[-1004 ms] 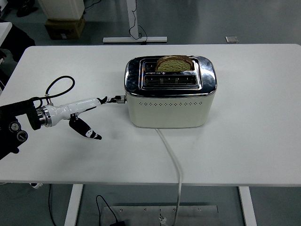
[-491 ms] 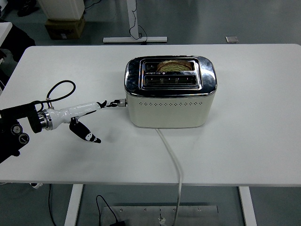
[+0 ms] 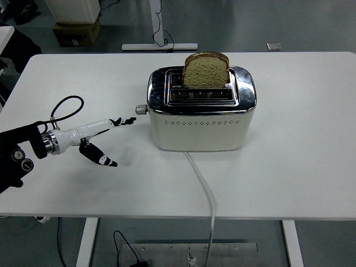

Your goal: Press down toaster

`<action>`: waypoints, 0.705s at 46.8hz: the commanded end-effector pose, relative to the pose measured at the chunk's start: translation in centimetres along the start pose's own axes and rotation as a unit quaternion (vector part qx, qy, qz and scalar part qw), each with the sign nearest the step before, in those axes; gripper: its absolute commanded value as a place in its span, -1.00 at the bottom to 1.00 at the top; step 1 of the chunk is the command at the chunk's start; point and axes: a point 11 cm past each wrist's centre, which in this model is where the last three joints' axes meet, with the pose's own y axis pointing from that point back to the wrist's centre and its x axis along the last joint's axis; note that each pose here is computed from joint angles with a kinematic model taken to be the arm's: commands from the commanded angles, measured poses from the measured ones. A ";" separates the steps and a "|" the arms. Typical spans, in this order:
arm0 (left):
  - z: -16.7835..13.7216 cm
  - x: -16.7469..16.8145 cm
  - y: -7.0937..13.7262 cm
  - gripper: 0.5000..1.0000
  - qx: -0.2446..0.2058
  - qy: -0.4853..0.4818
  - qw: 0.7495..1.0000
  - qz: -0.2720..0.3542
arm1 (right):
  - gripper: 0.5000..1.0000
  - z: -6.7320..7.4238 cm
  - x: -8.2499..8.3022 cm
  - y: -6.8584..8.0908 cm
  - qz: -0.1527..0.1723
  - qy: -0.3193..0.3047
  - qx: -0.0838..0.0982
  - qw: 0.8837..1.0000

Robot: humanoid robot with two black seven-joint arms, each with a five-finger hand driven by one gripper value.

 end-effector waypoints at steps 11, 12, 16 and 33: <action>-0.3 2.3 0.7 1.00 -0.018 0.134 0.989 0.062 | 0.99 0.0 0.0 0.0 0.000 0.000 0.000 1.000; -0.2 2.5 0.7 1.00 -0.019 0.143 0.987 0.067 | 0.99 0.0 0.0 0.0 0.000 -0.001 0.000 1.000; 0.0 3.2 0.8 1.00 -0.029 0.173 0.981 0.082 | 0.99 0.0 0.0 0.0 -0.001 0.000 0.000 1.000; 0.3 7.8 1.7 1.00 -0.070 0.306 0.933 0.178 | 0.99 0.0 0.0 0.0 -0.001 0.000 0.000 1.000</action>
